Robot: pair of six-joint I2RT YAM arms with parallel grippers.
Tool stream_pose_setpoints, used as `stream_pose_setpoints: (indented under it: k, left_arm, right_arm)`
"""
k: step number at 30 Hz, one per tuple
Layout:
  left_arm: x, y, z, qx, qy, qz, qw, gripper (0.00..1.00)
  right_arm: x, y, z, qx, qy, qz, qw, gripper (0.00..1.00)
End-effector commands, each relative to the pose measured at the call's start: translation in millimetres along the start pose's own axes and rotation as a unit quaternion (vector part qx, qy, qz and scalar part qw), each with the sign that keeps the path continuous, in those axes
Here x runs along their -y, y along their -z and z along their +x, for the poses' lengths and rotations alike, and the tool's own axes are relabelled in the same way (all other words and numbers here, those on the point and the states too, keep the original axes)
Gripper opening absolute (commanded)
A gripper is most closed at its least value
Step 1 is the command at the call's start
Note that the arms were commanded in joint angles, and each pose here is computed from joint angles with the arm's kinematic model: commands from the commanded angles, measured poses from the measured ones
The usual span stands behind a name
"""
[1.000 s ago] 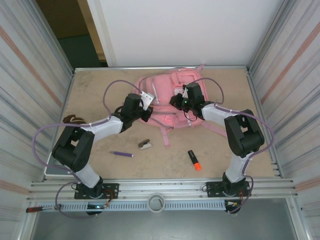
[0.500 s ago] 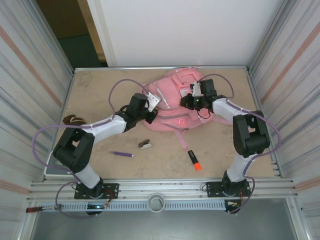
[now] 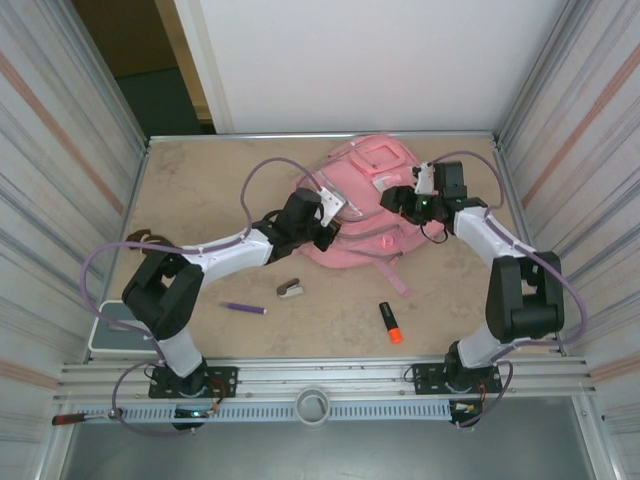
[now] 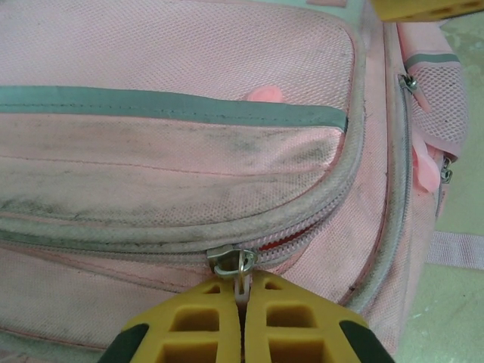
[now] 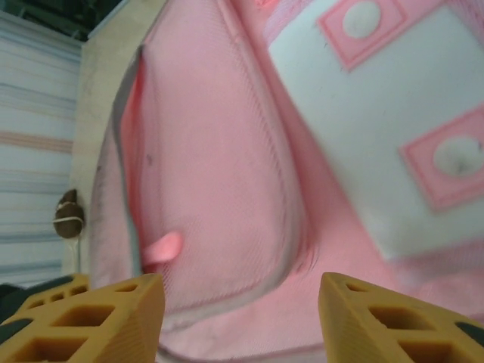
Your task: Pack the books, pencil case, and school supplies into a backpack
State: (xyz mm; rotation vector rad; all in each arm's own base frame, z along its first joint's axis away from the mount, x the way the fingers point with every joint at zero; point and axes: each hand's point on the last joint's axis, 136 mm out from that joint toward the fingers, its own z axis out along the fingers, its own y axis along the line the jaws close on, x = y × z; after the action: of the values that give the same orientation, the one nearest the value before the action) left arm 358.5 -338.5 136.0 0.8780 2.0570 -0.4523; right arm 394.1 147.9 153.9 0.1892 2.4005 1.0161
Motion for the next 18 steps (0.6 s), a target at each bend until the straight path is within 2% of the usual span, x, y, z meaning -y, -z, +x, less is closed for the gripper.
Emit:
stream_pose_setpoints:
  k: [1,6,11,14,18]
  left_arm:
    - [3.6,-2.6,-9.4,0.012,0.008,0.001,1.000,0.00]
    - [4.3,-3.3,-6.8,0.008,0.004,0.000,1.000,0.00]
    - [3.7,-4.1,-2.5,0.004,0.001,-0.005,1.000,0.00]
    - [2.3,-3.4,-0.6,0.002,-0.003,-0.010,1.000,0.00]
    - [-6.2,2.0,2.8,-0.001,-0.019,-0.036,0.999,0.00]
  right_arm:
    - [-2.1,-2.2,6.6,0.018,-0.028,-0.007,0.999,0.60]
    - [-11.9,-20.2,12.9,0.020,-0.050,-0.018,0.998,0.63]
    - [-12.8,-37.4,14.3,0.020,-0.065,-0.009,0.998,0.58]
    - [-6.6,-44.5,16.9,0.016,-0.070,0.001,0.997,0.47]
    - [7.1,-41.1,16.6,0.019,-0.062,0.019,0.998,0.21]
